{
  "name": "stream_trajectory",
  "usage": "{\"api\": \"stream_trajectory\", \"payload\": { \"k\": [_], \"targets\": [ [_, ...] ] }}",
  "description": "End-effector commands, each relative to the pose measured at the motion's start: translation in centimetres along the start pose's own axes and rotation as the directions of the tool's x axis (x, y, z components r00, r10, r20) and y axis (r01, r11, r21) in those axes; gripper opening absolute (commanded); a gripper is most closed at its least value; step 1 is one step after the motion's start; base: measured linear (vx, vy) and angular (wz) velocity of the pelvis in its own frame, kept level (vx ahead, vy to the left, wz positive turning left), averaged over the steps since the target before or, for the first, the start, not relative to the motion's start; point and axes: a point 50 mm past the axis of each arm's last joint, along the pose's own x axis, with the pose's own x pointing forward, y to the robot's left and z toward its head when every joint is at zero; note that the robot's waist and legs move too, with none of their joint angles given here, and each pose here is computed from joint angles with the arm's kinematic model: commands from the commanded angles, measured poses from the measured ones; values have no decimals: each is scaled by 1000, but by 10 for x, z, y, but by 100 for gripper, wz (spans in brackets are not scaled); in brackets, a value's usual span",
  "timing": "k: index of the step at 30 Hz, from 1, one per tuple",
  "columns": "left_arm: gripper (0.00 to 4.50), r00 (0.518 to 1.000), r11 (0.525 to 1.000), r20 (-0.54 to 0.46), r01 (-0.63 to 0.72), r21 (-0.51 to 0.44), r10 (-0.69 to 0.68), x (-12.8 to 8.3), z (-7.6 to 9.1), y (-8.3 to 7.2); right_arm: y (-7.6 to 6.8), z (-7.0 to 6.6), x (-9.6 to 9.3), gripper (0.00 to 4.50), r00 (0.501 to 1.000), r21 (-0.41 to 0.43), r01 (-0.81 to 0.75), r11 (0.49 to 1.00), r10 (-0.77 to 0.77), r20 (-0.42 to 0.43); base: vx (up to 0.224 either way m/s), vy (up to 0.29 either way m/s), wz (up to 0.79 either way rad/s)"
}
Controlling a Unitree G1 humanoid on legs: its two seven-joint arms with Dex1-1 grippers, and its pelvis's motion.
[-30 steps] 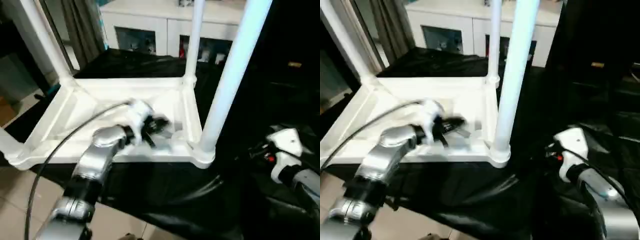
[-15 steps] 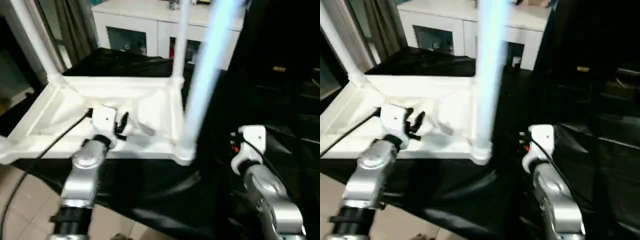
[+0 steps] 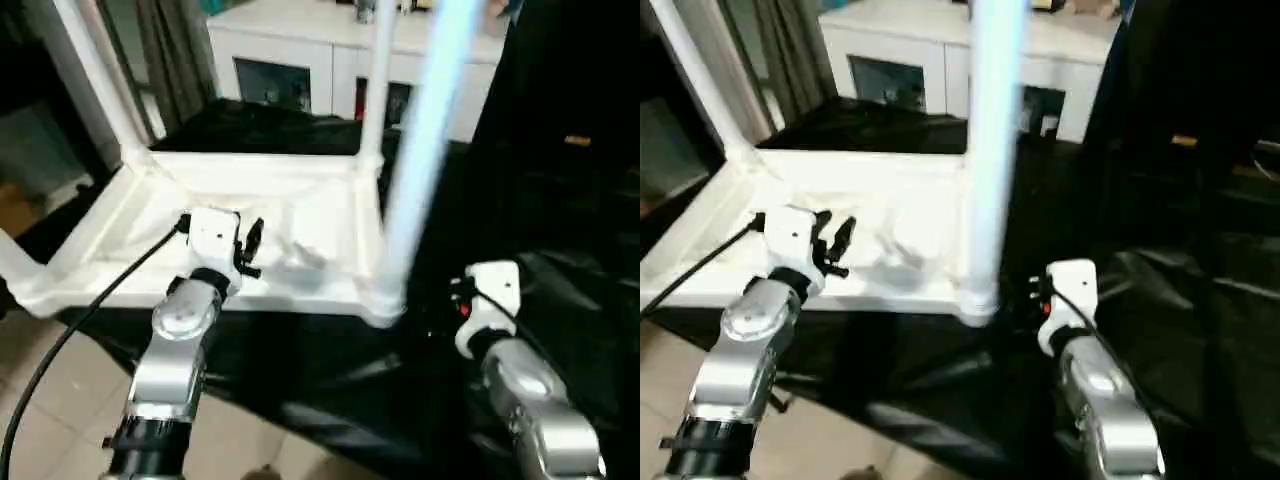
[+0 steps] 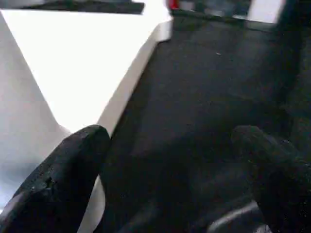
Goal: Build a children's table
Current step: Rotate table base
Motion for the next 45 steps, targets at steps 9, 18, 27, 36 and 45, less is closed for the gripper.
{"api": "stream_trajectory", "payload": {
  "k": [9,18,27,36,45],
  "targets": [
    [193,998,998,30,60,-3,-60,0,4,-13,-11,4,-1,450,1000,-56,10,998,-9,9,-34,9,-1],
    [193,990,990,42,136,-33,-134,1,6,-17,-10,2,-1,450,1000,-37,-18,999,18,-2,-96,-36,-29],
    [193,994,994,18,105,-6,-105,-1,5,-8,-3,2,-1,450,993,-88,-118,989,118,-12,80,-43,-6],
    [193,987,987,-32,159,9,-159,-16,-5,14,4,2,-3,450,970,-106,-242,964,242,-18,9,20,-9],
    [266,767,775,-170,631,26,-619,-35,-15,29,-9,8,-12,450,912,-126,-410,903,408,-47,-36,-22,-1]
  ]
}}
